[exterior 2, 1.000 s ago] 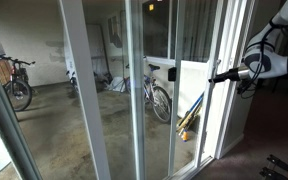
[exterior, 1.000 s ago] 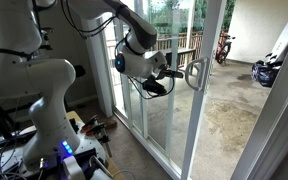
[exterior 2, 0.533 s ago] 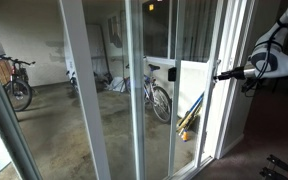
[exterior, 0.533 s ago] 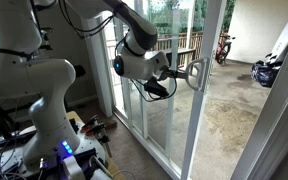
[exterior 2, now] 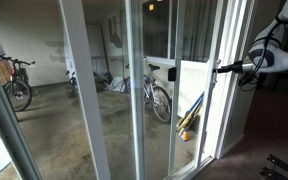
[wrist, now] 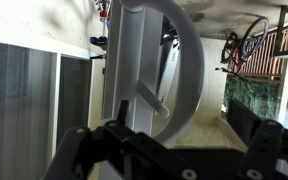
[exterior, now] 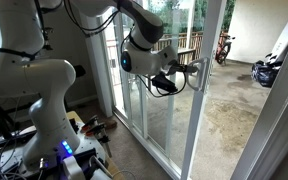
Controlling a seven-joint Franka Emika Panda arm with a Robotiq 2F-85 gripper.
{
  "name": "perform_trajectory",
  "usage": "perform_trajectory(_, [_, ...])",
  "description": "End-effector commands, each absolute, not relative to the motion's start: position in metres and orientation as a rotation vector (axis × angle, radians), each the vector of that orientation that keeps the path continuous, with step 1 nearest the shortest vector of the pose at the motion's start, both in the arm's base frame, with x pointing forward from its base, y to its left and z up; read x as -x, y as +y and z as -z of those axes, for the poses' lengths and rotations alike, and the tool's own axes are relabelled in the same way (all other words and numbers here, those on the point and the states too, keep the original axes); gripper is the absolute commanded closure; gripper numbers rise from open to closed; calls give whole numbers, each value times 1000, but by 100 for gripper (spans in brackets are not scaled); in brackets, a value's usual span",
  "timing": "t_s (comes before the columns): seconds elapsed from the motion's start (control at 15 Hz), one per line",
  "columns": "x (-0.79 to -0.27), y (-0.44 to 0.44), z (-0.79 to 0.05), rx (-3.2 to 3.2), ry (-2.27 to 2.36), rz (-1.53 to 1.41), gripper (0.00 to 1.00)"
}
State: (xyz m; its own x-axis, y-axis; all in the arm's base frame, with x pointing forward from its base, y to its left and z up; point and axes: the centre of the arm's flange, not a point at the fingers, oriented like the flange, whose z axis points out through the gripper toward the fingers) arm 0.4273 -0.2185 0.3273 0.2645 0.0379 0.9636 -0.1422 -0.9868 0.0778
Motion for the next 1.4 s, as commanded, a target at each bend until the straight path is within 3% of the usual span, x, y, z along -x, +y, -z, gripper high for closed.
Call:
perform_trajectory(0.0, [-442, -223, -330, -2373, -117, -1830, 0])
perform_trajectory(1.33, [-440, -165, -314, -2415, 37, -1869, 0])
